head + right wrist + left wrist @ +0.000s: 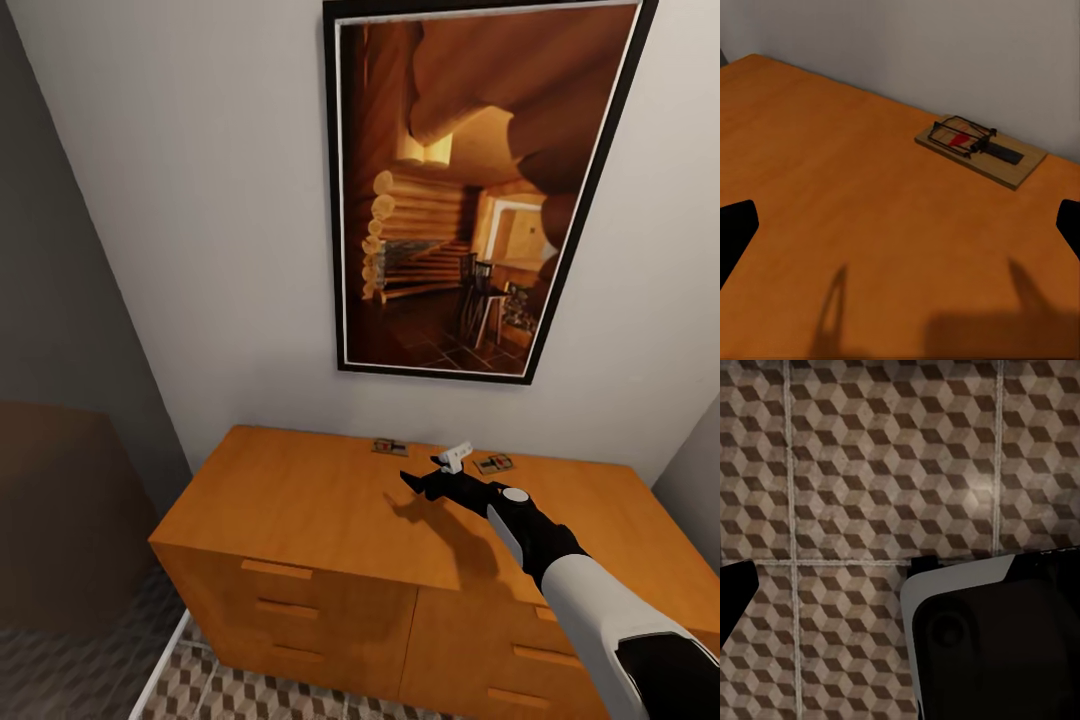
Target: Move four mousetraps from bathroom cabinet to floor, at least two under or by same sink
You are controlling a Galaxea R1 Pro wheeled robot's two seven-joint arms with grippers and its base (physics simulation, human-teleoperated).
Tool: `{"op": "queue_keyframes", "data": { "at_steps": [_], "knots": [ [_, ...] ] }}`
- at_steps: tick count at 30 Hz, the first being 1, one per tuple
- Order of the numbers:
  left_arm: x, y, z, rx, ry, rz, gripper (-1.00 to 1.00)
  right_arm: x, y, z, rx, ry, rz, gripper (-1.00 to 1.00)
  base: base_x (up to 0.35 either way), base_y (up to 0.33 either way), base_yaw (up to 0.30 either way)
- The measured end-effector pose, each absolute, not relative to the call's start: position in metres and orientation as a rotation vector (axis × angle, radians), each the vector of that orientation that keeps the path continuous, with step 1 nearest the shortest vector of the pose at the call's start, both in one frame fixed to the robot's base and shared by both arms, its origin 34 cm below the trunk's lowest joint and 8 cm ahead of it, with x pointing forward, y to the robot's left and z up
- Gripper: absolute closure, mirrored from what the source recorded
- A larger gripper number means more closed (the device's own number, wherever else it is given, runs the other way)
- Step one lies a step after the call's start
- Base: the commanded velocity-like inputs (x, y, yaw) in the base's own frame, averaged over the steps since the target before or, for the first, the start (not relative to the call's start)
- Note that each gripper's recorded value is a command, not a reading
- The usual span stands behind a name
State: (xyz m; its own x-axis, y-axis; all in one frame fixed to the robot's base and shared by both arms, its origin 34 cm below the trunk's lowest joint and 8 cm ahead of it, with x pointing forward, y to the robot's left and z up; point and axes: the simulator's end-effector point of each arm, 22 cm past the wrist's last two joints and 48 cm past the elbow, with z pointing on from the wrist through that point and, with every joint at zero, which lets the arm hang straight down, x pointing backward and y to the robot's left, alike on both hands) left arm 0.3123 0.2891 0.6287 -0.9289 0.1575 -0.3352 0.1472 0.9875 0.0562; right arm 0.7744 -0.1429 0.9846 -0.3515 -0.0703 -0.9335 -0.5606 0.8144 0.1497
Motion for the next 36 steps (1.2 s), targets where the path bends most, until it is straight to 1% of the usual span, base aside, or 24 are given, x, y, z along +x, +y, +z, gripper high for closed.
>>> {"op": "queue_keyframes", "data": {
  "at_steps": [29,36],
  "knots": [
    [0.308,0.289,0.626,0.221,2.799,0.041,-1.00,0.774,-0.145,0.976,-0.497,1.892,0.530,-1.00,0.000,0.000,0.000],
    [0.307,0.289,0.626,0.222,2.799,0.041,-1.00,0.776,-0.154,0.974,-0.487,1.898,0.506,-1.00,0.000,0.000,0.000]
  ]
}}
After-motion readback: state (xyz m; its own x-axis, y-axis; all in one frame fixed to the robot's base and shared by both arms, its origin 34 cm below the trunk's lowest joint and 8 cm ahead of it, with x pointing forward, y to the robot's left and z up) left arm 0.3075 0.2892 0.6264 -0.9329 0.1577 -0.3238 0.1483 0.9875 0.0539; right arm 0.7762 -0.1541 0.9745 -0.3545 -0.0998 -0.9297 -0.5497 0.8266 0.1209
